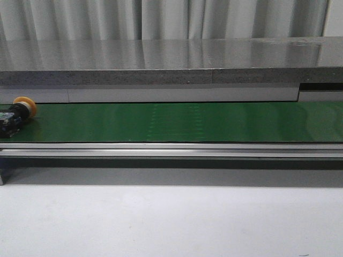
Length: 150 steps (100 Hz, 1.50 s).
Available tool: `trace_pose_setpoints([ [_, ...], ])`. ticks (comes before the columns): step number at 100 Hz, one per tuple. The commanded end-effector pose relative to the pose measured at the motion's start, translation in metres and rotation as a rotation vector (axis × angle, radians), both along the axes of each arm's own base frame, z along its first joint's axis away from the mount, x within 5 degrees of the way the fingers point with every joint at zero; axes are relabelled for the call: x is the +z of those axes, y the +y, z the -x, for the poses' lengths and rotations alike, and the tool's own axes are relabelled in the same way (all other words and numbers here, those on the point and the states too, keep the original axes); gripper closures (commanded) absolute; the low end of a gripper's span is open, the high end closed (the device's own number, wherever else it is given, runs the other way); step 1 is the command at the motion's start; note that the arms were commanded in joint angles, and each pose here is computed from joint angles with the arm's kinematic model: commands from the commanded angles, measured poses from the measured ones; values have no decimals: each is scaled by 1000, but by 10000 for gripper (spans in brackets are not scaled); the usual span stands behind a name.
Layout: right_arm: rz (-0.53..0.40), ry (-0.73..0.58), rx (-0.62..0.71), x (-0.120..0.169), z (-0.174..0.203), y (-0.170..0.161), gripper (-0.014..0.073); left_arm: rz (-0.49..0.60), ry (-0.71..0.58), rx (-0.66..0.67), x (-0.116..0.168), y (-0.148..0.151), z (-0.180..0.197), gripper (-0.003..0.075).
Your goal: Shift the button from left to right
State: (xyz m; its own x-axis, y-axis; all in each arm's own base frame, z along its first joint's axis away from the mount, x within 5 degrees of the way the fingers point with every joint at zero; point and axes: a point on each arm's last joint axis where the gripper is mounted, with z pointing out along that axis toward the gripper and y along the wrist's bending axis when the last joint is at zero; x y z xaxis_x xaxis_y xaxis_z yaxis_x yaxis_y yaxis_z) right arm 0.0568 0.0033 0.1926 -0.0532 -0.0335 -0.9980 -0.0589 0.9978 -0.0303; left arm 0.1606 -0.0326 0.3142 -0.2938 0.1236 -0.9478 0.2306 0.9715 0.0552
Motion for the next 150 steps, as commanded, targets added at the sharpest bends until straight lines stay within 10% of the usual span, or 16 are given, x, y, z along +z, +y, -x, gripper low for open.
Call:
trace_pose_setpoints([
  [1,7,-93,-6,8,1,0,716,47,-193,15,10,4,20,57],
  [77,7,-93,-6,8,1,0,716,99,-255,24,-63,17,81,76],
  [132,7,-93,-6,8,1,0,716,113,-331,39,-57,18,81,717],
  [150,7,-95,-6,8,1,0,716,112,-327,38,-58,18,81,715],
])
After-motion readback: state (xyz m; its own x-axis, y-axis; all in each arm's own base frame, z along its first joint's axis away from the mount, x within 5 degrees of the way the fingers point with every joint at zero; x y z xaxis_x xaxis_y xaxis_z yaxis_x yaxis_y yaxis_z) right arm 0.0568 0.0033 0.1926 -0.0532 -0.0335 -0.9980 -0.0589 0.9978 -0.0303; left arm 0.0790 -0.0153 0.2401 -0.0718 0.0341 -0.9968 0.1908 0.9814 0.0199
